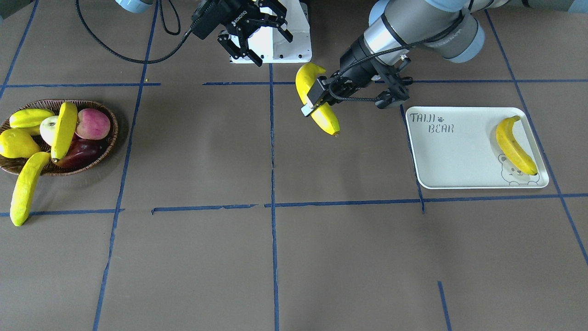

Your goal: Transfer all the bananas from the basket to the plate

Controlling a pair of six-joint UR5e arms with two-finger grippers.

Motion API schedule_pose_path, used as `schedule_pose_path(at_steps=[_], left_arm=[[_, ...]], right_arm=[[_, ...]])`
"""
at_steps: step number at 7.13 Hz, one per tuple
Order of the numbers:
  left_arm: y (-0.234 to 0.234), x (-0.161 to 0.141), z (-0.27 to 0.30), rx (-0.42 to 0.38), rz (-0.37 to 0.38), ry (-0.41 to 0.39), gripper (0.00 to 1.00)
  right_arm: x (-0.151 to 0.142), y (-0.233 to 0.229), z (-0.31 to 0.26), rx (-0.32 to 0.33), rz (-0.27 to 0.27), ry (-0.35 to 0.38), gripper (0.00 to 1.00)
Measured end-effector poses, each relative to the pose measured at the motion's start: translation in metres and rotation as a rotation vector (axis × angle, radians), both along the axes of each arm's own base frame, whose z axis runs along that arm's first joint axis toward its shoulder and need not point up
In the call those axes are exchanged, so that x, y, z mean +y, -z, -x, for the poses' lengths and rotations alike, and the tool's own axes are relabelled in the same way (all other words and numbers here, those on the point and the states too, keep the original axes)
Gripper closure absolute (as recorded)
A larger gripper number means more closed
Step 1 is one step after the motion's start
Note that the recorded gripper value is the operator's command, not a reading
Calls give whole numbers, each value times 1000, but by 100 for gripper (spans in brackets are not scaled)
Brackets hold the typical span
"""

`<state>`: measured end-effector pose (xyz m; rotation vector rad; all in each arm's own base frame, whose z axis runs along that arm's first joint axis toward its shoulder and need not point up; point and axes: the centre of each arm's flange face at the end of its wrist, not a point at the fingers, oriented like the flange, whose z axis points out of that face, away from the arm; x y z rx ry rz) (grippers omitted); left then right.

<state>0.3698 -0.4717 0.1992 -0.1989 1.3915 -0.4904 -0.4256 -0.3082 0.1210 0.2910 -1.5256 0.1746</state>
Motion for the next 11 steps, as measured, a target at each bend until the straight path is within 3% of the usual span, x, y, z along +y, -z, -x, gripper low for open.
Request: schedule_pose_path(at_steps=[2,4,7,8,9,11], left_arm=[[-113,-12,43,-183,-72,-38,100],[-242,5,93,-376,-134,-78,100],[-352,17,125,-593,-128,-66,96],[-367,17,128,-628,-118,-55,71],[-376,16,131,-655,-115,-42,2],[-384,14,132,-685,-129,-34,1]], right_arm=[[-11,-4,-21,40,20,1,0],[-33,-19,-43,77,45,-5,0],[-47,-31,-54,100,62,-23,0],[-49,-34,-55,105,66,-28,0],[-50,-36,-56,109,68,-33,0],[-52,-39,-59,113,71,-43,0]])
